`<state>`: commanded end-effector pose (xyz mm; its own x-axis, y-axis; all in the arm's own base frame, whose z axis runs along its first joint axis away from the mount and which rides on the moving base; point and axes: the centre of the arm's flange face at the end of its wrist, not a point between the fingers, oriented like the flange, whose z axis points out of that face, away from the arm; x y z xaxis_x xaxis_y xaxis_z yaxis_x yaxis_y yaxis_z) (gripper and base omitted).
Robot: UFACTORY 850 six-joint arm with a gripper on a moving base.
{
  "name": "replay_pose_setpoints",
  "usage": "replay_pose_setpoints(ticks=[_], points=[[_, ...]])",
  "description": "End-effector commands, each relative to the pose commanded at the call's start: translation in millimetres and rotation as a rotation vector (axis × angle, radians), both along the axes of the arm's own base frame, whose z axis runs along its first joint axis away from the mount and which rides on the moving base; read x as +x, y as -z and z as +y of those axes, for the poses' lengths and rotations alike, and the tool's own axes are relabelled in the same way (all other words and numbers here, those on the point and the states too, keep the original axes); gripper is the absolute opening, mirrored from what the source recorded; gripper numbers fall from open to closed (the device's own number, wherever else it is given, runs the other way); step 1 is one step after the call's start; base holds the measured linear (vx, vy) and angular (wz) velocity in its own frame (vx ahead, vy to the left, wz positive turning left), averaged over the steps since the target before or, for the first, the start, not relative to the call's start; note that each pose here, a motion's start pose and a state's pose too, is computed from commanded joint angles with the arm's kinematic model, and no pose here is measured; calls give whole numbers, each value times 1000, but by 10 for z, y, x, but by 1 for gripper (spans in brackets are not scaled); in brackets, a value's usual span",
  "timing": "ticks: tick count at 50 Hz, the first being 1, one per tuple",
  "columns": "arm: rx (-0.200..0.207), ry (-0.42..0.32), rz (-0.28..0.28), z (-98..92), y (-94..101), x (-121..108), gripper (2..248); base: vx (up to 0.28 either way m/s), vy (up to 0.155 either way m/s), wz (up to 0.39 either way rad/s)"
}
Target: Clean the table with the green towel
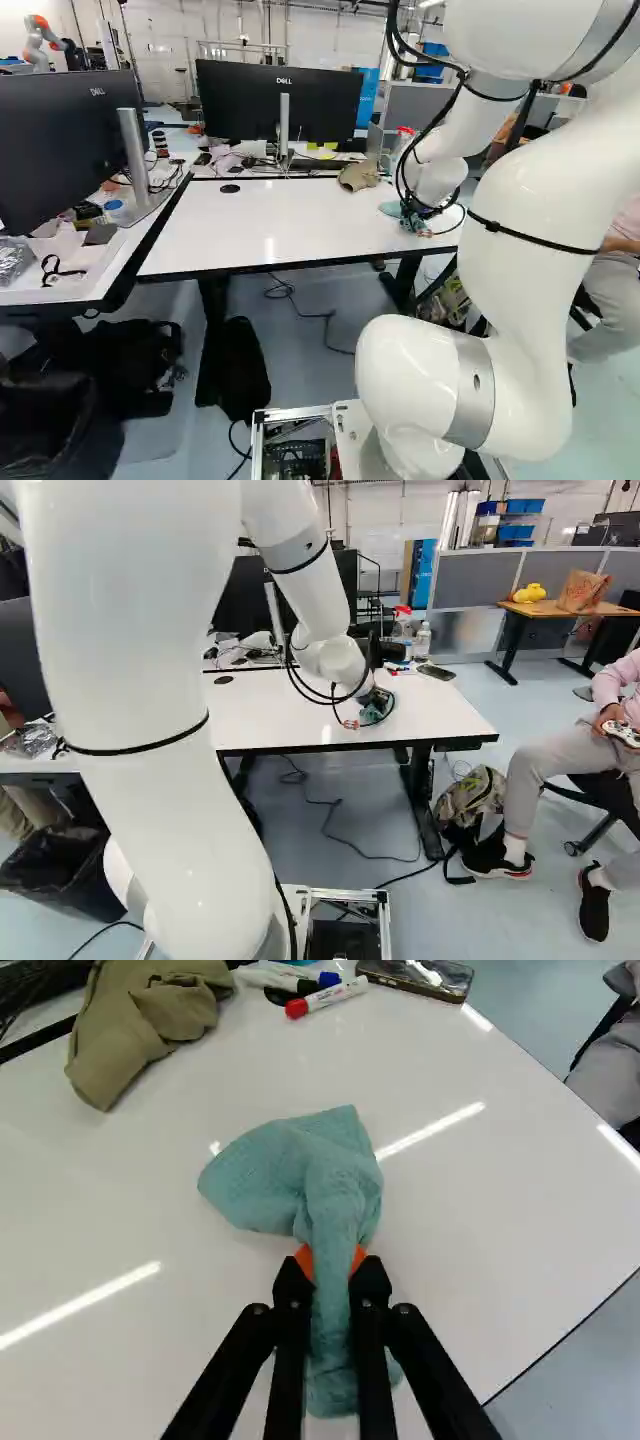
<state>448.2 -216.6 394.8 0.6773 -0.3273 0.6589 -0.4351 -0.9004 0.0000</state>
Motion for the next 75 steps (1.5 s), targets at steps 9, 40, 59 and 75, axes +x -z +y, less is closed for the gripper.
replay_pose_setpoints(ticks=[9, 40, 59, 75], points=[[-3, 20, -6, -161, 6, 95, 50, 0, 0, 0], [-17, 62, -33, -644, 42, 515, 50, 0, 0, 0], [-27, 48, -53, -742, 72, 861, 50, 0, 0, 0], [-35, 24, -70, -725, 97, 1154, 50, 0, 0, 0]])
